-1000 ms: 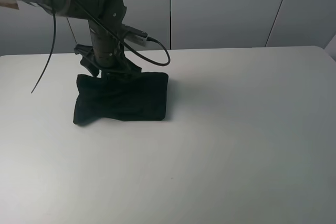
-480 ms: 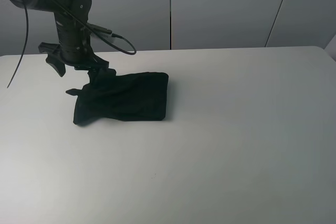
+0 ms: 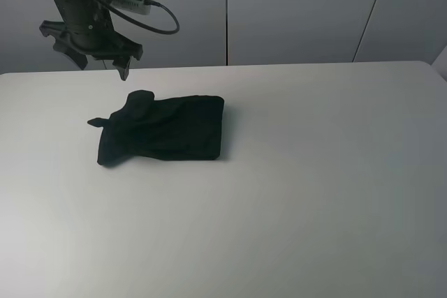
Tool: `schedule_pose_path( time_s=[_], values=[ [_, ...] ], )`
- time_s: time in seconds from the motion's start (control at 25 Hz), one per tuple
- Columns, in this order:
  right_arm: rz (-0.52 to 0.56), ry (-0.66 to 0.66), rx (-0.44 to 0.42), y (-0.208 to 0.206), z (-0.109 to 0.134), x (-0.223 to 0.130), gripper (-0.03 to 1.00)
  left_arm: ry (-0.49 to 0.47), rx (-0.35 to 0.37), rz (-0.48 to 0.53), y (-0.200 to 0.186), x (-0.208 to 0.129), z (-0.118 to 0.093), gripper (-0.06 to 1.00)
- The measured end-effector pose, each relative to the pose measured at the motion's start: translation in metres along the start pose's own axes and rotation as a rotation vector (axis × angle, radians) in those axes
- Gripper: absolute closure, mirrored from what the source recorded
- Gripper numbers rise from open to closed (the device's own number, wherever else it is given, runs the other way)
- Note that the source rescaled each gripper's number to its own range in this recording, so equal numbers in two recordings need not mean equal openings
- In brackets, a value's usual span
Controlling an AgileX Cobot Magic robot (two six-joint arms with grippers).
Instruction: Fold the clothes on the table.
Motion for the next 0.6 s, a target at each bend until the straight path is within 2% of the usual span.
schedule_pose_path(
  time_s=[0.12,0.32,0.6],
  values=[
    [0.001,0.004,0.01,-0.013,-0.001,0.004,-0.03,-0.007,-0.024,-0.111,-0.056,0.009,0.014,-0.03],
    [-0.029,-0.022,0.046,-0.027,0.003,0.002,-0.03,-0.044,-0.052,-0.242,-0.131,0.004,0.037,-0.03],
    [-0.295,-0.001,0.052,-0.066,0.002,-0.017,-0.03,-0.086,-0.086,-0.346,-0.188,-0.067,0.07,-0.03]
  ],
)
Point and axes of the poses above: a point on each arm's last joint axis where the gripper is mounted, y pointing out along that axis toward the gripper, z along the wrist's bending axis when the last joint is at zero, x = y × z, the point moved 7 cm from there along y, pointing out along that axis toward the gripper, and after that the axes turned 6 degrees about -y, right-handed, at the moved point
